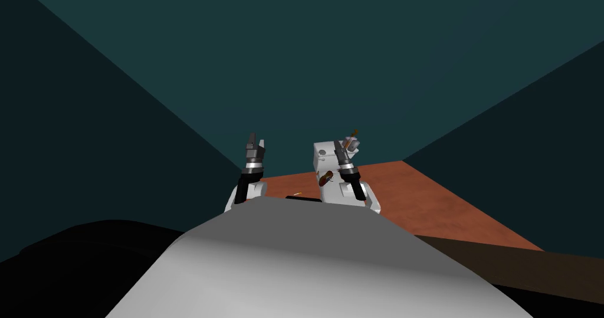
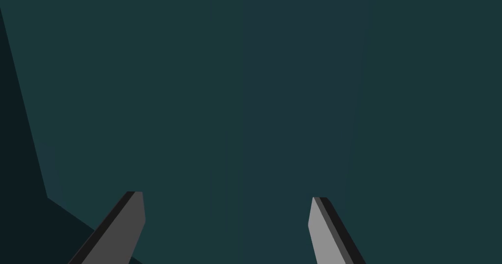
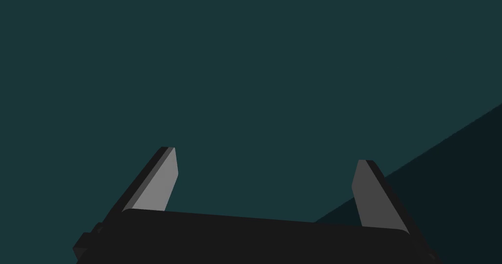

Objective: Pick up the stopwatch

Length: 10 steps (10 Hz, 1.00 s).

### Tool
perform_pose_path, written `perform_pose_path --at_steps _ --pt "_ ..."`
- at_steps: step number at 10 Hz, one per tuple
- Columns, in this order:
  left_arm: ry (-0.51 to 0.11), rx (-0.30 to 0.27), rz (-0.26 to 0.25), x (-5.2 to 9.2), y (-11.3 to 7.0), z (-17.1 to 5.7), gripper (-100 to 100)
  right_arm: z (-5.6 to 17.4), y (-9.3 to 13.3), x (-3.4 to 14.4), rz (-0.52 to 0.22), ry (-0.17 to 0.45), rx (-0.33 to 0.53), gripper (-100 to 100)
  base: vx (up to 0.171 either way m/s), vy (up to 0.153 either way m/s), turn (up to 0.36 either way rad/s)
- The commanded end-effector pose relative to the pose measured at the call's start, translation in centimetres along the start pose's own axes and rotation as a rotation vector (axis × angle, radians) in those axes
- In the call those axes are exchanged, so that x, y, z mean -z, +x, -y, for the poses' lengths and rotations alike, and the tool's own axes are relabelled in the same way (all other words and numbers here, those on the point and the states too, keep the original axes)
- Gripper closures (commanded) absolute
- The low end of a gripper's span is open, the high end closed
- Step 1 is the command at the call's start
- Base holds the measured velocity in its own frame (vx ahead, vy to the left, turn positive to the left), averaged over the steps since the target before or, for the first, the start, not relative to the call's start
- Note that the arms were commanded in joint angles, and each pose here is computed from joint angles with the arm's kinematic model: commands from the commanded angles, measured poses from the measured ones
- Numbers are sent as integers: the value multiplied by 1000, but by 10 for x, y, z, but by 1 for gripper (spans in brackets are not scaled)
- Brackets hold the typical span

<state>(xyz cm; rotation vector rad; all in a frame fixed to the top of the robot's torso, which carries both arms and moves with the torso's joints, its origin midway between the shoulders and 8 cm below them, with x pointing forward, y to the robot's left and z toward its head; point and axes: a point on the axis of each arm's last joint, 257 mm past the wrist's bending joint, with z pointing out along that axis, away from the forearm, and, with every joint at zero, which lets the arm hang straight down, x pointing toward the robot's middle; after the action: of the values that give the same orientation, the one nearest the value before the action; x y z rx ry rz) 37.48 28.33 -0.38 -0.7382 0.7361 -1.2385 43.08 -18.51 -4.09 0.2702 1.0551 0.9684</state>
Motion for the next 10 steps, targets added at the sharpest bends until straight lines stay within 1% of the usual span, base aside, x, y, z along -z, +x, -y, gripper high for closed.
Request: perform_pose_path --at_steps 1,2,3,4,5,6,7,8,9,10 --pt "0 0 0 0 0 0 0 2 9 0 -24 -3 48 -100 -17 -15 10" --pt "0 0 0 0 0 0 0 5 28 -5 -72 -14 111 -100 -26 -18 9" --pt "0 0 0 0 0 0 0 5 28 -5 -72 -14 126 -100 -24 -16 9" --pt "0 0 0 0 0 0 0 9 47 -9 -120 -27 190 -100 -24 -12 12" --pt "0 0 0 0 0 0 0 9 47 -9 -119 -28 208 -100 -20 -12 8" --pt "0 0 0 0 0 0 0 13 65 -13 -166 -44 272 -100 -26 -16 16" --pt "0 0 0 0 0 0 0 14 65 -12 -167 -45 295 -100 -23 -13 10" --pt "0 0 0 0 0 0 0 19 83 -15 -214 -61 360 -100 -24 -13 16" --pt "0 0 0 0 0 0 0 19 83 -15 -214 -64 384 -100 -21 -9 13" --pt "0 0 0 0 0 0 0 26 101 -17 -261 -82 454 -100 -29 -5 18"
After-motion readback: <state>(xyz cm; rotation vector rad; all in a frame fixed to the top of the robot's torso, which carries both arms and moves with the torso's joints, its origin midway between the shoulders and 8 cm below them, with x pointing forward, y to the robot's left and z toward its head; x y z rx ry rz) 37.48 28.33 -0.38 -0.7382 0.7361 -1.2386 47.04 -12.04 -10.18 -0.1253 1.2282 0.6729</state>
